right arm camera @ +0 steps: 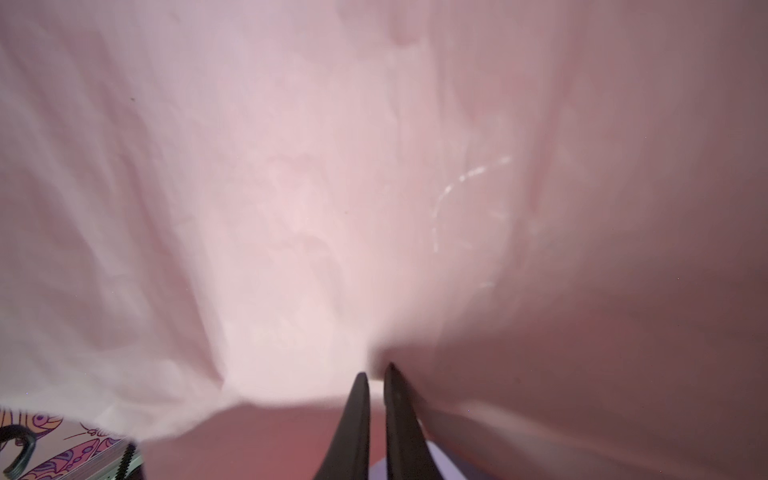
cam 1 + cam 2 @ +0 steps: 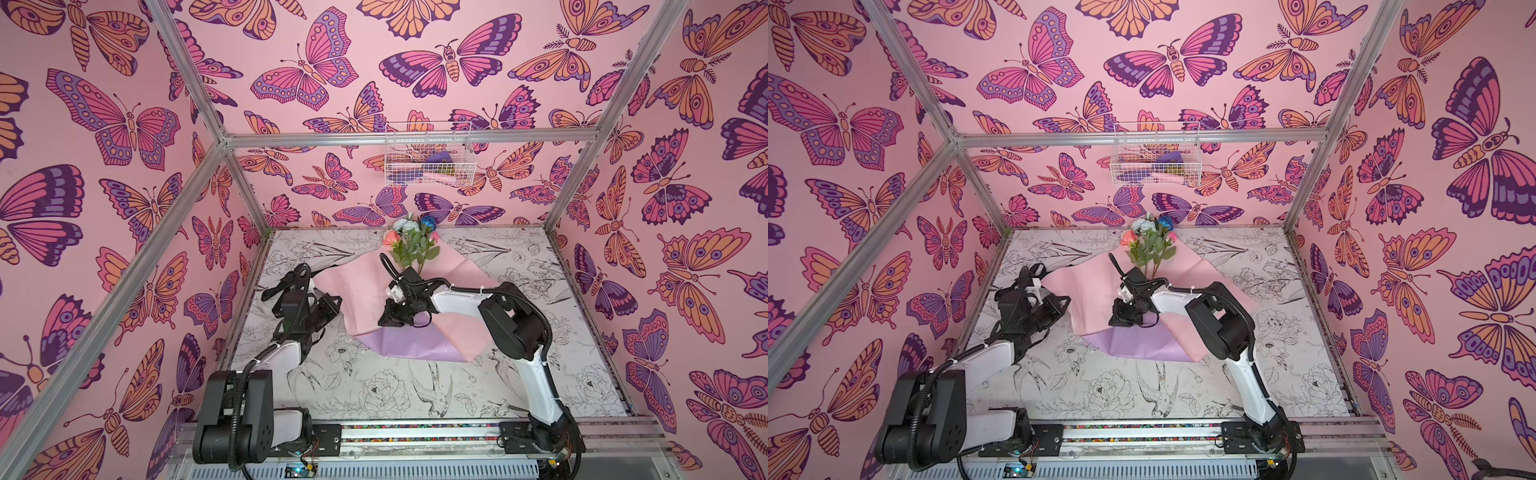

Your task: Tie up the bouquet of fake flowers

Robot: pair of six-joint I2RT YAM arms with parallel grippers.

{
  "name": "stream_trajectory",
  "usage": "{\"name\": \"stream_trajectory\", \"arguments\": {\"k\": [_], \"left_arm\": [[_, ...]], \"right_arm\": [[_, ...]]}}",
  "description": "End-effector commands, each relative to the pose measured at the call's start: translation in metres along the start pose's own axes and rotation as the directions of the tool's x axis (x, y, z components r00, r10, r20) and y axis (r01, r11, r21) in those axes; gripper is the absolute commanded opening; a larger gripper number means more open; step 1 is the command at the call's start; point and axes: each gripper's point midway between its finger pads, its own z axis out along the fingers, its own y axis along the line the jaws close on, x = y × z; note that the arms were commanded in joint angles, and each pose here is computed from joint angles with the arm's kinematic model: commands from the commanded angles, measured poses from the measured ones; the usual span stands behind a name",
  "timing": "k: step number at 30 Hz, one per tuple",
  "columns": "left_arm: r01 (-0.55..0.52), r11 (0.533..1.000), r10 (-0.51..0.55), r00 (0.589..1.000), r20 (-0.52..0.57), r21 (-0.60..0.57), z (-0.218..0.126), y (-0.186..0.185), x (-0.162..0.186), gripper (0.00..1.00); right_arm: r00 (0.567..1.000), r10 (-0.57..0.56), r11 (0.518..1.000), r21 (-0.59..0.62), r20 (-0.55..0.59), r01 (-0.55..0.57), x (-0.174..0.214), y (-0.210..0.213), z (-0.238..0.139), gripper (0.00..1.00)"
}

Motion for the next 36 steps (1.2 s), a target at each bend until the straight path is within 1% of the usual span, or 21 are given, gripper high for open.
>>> {"name": "stream_trajectory", "arguments": {"k": [1,7,10,12,15,19,22,24,29,33,36], "left_arm": [[-0.045,0.998,0.045,0.999,0.016,0.036,0.000,-0.023,-0.011,0.00],[-0.099,0.990,0.101,0.995,-0.012,0.098,0.012,-0.059,-0.010,0.00],[-0.111,0.987,0.116,0.993,-0.036,0.120,0.018,-0.070,-0.003,0.00],[-0.114,0.986,0.120,0.992,-0.044,0.125,0.020,-0.073,0.000,0.00],[-0.120,0.985,0.127,0.991,-0.047,0.125,0.021,-0.075,0.001,0.00],[-0.126,0.984,0.133,0.990,-0.046,0.124,0.022,-0.077,0.002,0.00],[-0.127,0.984,0.133,0.990,-0.046,0.122,0.023,-0.077,0.002,0.00],[-0.125,0.985,0.131,0.990,-0.047,0.123,0.023,-0.077,0.002,0.00],[-0.133,0.983,0.140,0.989,-0.046,0.130,0.025,-0.082,0.002,0.00],[-0.144,0.980,0.152,0.987,-0.051,0.139,0.028,-0.089,0.005,0.00],[-0.148,0.978,0.159,0.985,-0.064,0.147,0.032,-0.093,0.009,0.00]], "right_arm": [[0.999,0.046,0.996,0.081,-0.005,-0.045,0.000,-0.031,0.013,0.14],[0.998,0.059,0.994,0.091,-0.008,-0.058,-0.001,-0.041,0.018,0.13],[0.999,0.048,0.996,0.081,0.005,-0.048,-0.008,-0.038,0.009,0.13],[0.999,0.025,0.996,0.079,0.021,-0.027,-0.015,-0.033,-0.002,0.14],[0.998,-0.037,0.995,0.094,0.060,0.031,-0.024,-0.020,-0.027,0.15],[0.987,-0.116,0.985,0.137,0.107,0.101,-0.028,-0.004,-0.059,0.19],[0.981,-0.138,0.982,0.145,0.138,0.118,-0.024,0.004,-0.077,0.19],[0.980,-0.133,0.984,0.141,0.149,0.112,-0.017,0.004,-0.084,0.19],[0.986,-0.101,0.987,0.138,0.135,0.083,0.016,0.000,-0.079,0.17],[0.993,-0.058,0.994,0.099,0.100,0.048,0.042,0.001,-0.059,0.14],[0.997,-0.047,0.997,0.059,0.068,0.043,0.056,0.008,-0.044,0.14]]}}
